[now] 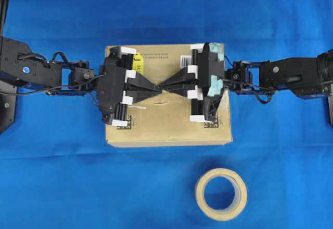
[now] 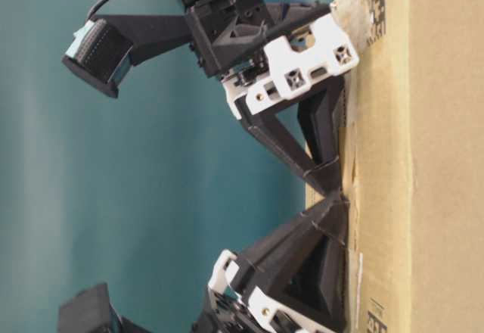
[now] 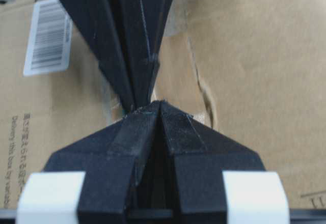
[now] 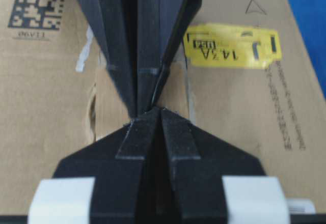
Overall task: Apply tape along the seams of the closed cardboard box to seal it securely.
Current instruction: 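Press both grippers down on the tape along the seam toward each other, then slide both grippers along the taped seam to smooth the tape flat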
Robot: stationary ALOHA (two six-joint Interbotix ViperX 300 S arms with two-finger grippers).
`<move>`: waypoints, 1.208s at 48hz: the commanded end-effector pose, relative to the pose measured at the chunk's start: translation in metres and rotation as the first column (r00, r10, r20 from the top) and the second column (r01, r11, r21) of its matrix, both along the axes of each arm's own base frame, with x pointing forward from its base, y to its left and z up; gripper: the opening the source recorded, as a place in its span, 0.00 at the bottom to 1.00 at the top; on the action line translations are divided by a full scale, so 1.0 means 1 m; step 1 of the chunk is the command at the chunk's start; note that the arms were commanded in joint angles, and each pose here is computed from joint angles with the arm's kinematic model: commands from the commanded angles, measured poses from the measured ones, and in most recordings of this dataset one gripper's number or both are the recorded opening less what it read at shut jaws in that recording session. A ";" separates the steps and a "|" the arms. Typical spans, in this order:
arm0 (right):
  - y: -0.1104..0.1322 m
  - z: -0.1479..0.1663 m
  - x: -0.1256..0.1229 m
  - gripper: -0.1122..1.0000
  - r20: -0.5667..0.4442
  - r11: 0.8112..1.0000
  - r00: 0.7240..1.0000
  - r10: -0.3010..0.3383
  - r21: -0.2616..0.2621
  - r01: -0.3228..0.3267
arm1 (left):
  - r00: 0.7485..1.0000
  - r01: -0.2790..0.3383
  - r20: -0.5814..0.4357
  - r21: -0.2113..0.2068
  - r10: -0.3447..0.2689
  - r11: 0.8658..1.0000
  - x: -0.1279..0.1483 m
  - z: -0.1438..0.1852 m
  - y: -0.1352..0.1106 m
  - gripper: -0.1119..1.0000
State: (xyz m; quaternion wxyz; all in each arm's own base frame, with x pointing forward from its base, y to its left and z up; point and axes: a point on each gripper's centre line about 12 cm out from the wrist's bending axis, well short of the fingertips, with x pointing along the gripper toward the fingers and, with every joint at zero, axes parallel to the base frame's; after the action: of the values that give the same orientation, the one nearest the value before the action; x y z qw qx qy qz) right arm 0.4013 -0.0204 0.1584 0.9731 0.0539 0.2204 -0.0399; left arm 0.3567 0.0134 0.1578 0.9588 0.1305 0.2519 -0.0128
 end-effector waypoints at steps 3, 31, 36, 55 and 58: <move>-0.001 0.003 -0.011 0.10 -0.016 1.000 1.000 -0.015 0.015 0.015 | 1.000 -0.023 -0.017 -0.007 0.023 1.000 -0.014 -0.002 0.006 0.10; 0.000 0.052 -0.023 0.10 0.136 1.000 0.991 -0.011 -0.001 0.011 | 0.986 0.027 0.165 0.032 -0.031 0.999 0.007 0.051 -0.006 0.10; 0.000 0.053 -0.016 0.10 0.145 1.000 0.989 -0.007 -0.007 0.008 | 0.986 0.046 0.161 0.044 -0.053 0.998 0.015 0.050 -0.012 0.10; 0.011 0.034 0.009 0.10 0.102 1.000 0.994 0.023 -0.003 -0.023 | 0.995 0.046 0.092 0.007 -0.047 0.999 0.013 0.023 -0.016 0.10; 0.013 0.030 0.010 0.10 0.094 1.000 0.995 0.022 0.005 -0.022 | 0.996 0.051 0.078 0.004 -0.051 0.999 0.012 0.018 -0.019 0.10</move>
State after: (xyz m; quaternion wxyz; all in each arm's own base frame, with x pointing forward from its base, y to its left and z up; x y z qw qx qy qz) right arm 0.4051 -0.0113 0.1779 0.9794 0.0540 0.1924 -0.0302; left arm 0.3679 -0.0019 0.1740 0.9661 0.1377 0.2166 -0.0285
